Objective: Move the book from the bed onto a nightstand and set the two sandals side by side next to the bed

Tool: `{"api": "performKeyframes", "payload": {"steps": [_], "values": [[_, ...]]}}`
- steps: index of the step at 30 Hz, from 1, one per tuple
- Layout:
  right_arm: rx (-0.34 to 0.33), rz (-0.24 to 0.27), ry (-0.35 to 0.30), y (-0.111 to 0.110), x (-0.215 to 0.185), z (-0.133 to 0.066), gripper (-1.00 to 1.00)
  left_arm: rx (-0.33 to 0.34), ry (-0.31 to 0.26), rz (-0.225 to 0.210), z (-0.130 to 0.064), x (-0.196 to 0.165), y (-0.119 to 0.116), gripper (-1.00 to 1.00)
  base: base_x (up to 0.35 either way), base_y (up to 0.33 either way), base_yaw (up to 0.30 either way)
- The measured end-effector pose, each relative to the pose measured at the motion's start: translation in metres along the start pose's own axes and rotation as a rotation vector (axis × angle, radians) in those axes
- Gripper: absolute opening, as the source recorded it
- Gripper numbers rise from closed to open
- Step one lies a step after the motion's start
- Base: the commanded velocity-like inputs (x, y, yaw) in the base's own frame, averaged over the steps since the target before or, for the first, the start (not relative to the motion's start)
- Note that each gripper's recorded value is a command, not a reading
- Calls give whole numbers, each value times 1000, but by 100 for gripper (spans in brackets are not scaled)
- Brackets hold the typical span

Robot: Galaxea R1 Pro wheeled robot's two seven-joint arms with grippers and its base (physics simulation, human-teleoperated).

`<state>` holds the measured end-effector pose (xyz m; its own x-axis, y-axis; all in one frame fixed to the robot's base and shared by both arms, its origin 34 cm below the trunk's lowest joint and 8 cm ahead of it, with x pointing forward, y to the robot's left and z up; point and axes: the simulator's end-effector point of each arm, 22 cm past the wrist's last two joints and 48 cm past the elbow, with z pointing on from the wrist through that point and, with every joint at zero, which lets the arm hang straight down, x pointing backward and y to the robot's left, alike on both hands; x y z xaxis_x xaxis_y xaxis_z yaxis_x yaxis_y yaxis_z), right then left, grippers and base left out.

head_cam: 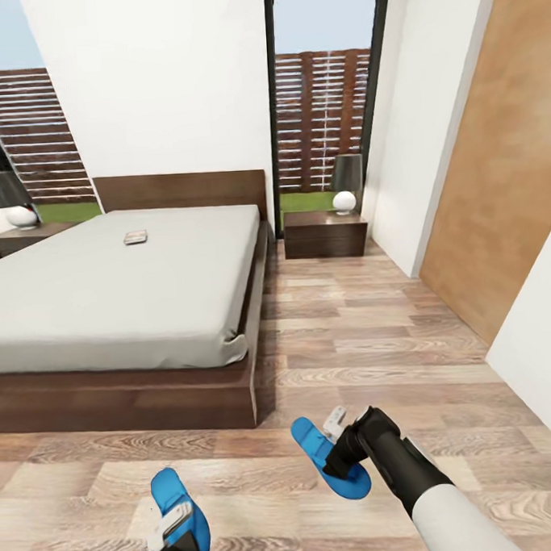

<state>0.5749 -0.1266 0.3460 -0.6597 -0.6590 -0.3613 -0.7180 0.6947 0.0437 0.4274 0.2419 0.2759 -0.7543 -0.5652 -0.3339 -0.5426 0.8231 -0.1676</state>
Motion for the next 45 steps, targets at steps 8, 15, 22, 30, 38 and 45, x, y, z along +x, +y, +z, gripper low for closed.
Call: {"api": "performKeyframes", "payload": {"steps": [8, 15, 22, 30, 38, 45], "values": [[-4, -66, -39, 0, -7, 4, -100, -32, -47, -89, -14, -8, 39, -100, 12, -322, 282], [6, -125, -75, 1, -11, 10, -100, -34, -53, -95, -15, -9, 41, -100, 73, -322, 282], [28, -137, -89, -3, -11, 12, -100, -32, -63, -97, -17, -13, 42, -100, 208, -250, 258], [23, -189, -128, -1, -15, 14, -100, 182, -86, -118, -50, -18, 52, -100, 306, -167, 241], [-17, -174, -83, 11, 6, 28, -100, 188, -90, -124, -51, -20, 54, -100, 296, -185, 245], [-20, -170, -82, 11, 7, 29, -100, 180, -93, -122, -50, -21, 56, -100, 208, -264, 123]]}}
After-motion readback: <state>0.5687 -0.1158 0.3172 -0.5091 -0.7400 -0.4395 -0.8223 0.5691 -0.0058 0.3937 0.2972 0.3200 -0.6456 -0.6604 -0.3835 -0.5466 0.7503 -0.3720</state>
